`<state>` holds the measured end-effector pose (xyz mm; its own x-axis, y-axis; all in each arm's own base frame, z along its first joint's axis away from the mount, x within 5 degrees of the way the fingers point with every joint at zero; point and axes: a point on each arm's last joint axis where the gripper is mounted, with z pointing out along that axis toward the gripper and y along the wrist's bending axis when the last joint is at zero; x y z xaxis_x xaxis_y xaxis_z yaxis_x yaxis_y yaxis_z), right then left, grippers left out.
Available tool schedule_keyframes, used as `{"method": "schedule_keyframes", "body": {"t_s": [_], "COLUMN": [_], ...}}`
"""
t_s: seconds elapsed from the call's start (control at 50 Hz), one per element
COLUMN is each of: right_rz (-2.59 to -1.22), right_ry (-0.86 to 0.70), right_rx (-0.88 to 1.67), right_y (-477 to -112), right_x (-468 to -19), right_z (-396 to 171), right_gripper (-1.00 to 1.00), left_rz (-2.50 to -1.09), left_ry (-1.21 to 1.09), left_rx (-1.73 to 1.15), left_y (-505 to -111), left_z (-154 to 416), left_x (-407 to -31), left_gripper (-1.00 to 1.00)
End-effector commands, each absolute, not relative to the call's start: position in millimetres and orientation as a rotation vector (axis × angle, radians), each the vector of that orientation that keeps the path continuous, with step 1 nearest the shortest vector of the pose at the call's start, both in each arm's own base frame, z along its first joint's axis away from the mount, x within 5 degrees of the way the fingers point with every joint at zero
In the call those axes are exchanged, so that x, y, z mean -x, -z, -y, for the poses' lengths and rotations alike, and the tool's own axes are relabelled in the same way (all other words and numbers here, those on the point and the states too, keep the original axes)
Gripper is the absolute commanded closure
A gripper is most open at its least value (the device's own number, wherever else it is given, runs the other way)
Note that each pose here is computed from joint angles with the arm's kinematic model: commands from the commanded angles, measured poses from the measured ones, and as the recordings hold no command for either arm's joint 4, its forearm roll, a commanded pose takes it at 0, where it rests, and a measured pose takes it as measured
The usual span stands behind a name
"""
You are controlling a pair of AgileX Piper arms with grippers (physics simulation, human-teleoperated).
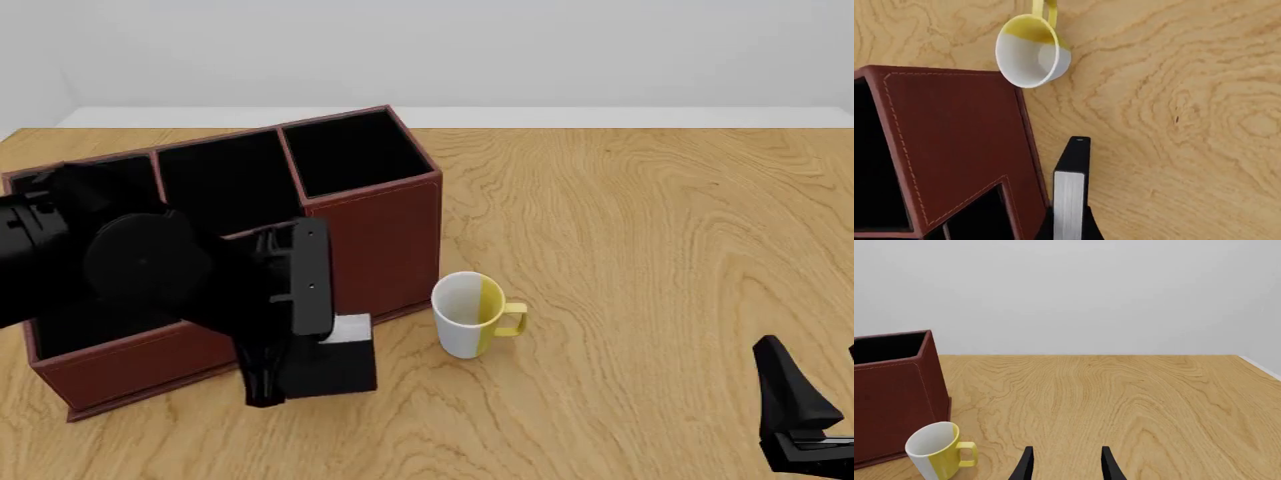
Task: Pick up the book and place it in the front compartment of the caddy.
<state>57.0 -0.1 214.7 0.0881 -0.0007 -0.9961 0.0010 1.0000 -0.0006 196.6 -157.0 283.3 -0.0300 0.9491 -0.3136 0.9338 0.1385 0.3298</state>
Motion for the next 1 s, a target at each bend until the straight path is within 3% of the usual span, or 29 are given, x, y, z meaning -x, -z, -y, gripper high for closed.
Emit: {"method": "schedule_keyframes", "body": {"t_s": [0.02, 0.52, 1.0], "right_rz": [-1.482, -1.483, -1.483], "right_ry": [0.001, 0.001, 0.001], "right_rx": [0.0, 0.0, 0.0], "right_y": [-215, -215, -215], "right_x": [-57, -57, -57], "right_z": [0, 0, 0], "right_gripper": [-1.0, -1.0, -1.0], "left_rz": [-1.954, -1.877, -1.958], "left_ry": [-0.033, -0.075, -0.188], "left_rx": [-1.792, -1.831, -1.679], "left_y": [-303, -313, -367], "left_z": [157, 138, 93], "left_x": [-189, -175, -188], "left_gripper": [1.0, 1.0, 1.0]}}
